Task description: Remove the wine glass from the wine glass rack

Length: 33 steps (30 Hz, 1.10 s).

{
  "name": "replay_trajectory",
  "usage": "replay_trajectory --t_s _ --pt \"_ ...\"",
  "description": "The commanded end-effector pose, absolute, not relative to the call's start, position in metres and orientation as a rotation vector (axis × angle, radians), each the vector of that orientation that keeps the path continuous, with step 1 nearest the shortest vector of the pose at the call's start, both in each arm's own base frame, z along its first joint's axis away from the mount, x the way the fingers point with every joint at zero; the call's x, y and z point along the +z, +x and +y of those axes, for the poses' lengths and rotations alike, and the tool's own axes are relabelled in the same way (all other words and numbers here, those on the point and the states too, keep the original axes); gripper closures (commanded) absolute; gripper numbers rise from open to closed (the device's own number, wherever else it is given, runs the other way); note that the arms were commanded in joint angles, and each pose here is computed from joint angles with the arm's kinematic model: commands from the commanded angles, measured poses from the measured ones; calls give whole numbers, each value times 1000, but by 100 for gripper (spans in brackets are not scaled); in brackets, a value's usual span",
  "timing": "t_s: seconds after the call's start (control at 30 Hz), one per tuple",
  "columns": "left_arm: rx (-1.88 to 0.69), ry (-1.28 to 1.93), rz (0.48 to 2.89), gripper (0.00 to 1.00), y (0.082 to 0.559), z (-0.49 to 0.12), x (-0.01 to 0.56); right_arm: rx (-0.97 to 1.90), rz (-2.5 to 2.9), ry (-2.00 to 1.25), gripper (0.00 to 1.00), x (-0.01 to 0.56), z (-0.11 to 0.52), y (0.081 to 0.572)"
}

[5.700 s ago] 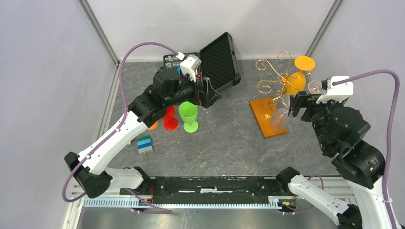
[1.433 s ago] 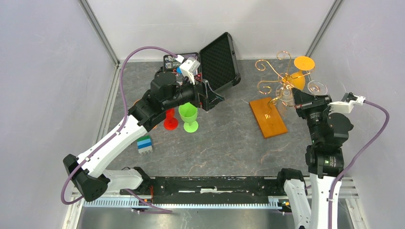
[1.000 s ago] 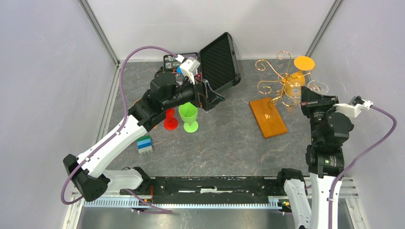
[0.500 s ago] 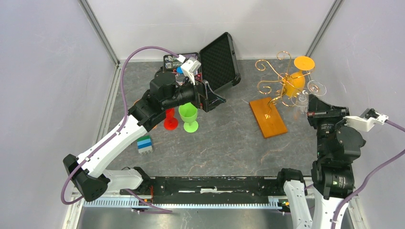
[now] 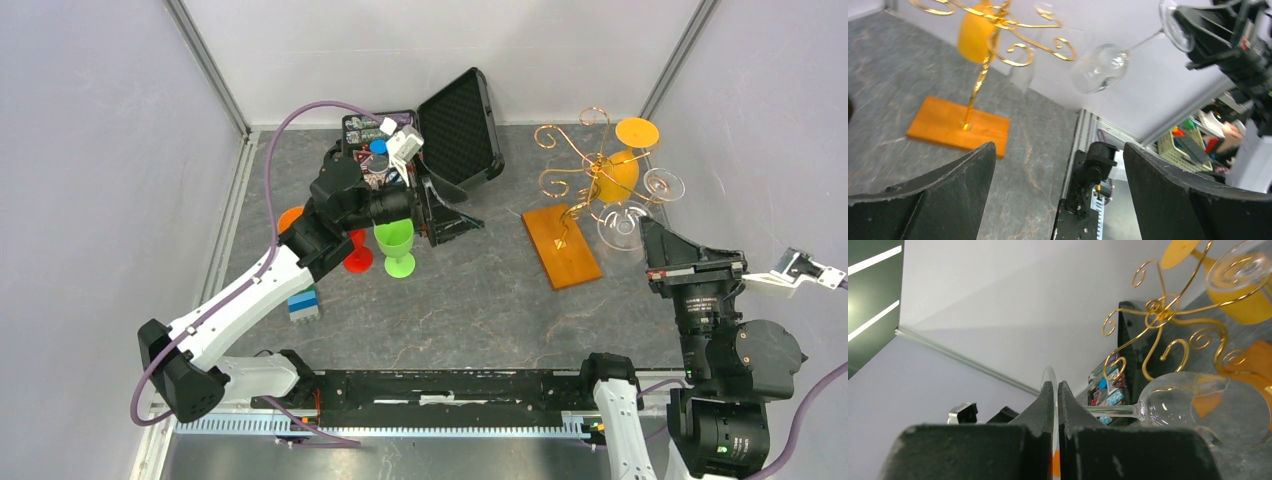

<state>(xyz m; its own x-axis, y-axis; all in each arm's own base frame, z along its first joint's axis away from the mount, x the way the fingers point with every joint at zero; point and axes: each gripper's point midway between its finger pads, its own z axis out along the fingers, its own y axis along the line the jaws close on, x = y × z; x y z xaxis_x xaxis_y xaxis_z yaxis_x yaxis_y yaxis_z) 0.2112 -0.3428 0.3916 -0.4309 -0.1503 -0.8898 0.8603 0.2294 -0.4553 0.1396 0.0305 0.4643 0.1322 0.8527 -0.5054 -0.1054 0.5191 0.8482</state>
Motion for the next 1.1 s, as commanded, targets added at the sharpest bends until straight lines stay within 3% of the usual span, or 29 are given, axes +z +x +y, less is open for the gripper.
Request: replay_trajectory --t_s 0.0,0.23,0.5,0.73,1.07 --pt "-1472 933 1168 0 160 -352 438 1009 1238 666 100 484 62 128" --pt "-1303 1210 804 1 106 -387 439 1180 1248 604 100 489 86 126" --pt "-1026 1332 525 6 97 -425 433 1264 1227 581 100 501 94 121" --pt "-1183 1202 555 25 100 -457 464 1276 1213 571 100 505 94 119" --pt "-1181 1112 616 37 121 -487 466 1268 1227 586 100 499 92 129"
